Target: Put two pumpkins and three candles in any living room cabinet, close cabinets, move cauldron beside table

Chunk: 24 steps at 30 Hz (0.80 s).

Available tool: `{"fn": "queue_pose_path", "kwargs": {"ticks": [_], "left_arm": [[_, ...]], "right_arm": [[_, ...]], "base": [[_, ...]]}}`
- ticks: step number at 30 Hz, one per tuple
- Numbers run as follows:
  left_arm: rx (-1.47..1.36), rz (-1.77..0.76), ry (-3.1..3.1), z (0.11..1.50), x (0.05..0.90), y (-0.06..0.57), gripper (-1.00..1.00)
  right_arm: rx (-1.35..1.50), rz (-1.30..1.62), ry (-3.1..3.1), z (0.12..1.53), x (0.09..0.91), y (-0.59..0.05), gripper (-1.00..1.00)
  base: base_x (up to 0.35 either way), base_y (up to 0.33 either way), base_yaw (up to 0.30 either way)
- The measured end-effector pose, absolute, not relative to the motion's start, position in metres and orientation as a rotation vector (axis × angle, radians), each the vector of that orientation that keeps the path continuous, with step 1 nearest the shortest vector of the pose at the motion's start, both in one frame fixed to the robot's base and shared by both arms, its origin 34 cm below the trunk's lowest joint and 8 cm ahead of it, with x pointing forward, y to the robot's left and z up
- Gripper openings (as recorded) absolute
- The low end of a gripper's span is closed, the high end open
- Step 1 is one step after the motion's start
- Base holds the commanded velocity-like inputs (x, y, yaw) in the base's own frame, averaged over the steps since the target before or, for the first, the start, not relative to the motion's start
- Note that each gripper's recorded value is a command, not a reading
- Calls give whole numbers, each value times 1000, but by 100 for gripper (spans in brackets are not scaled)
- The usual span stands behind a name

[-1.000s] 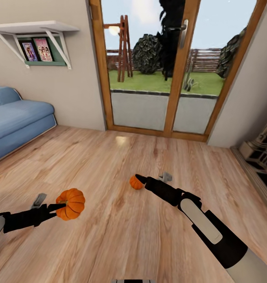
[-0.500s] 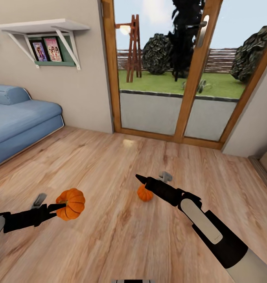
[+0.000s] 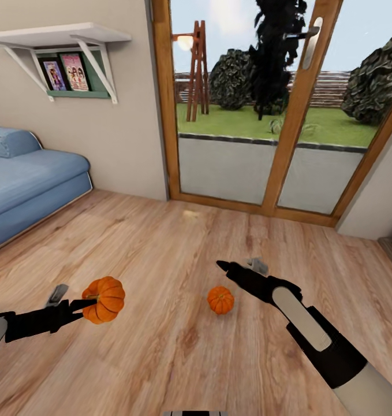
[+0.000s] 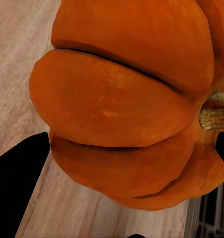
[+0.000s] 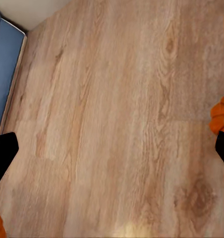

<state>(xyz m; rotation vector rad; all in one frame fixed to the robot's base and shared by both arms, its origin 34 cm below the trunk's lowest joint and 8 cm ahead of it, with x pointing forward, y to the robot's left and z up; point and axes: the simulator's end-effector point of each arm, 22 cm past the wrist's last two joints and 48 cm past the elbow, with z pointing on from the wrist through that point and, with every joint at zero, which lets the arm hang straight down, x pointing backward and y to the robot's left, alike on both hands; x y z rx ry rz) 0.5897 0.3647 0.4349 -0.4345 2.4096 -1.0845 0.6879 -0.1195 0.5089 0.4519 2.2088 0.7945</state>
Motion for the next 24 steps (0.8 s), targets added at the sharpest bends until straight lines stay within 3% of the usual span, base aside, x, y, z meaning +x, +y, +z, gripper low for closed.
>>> {"fn": "queue_pose_path", "kwargs": {"ticks": [9,24], "left_arm": [[-435,-1086,2409,435,590,364,-100],[-428,-1100,2399,439,591,361,-100]], "right_arm": [[490,778,2233,499,690,-130,100],[489,743,2314,471,681,-135,100]], "base": [[18,-223,0],[159,3,0]]}}
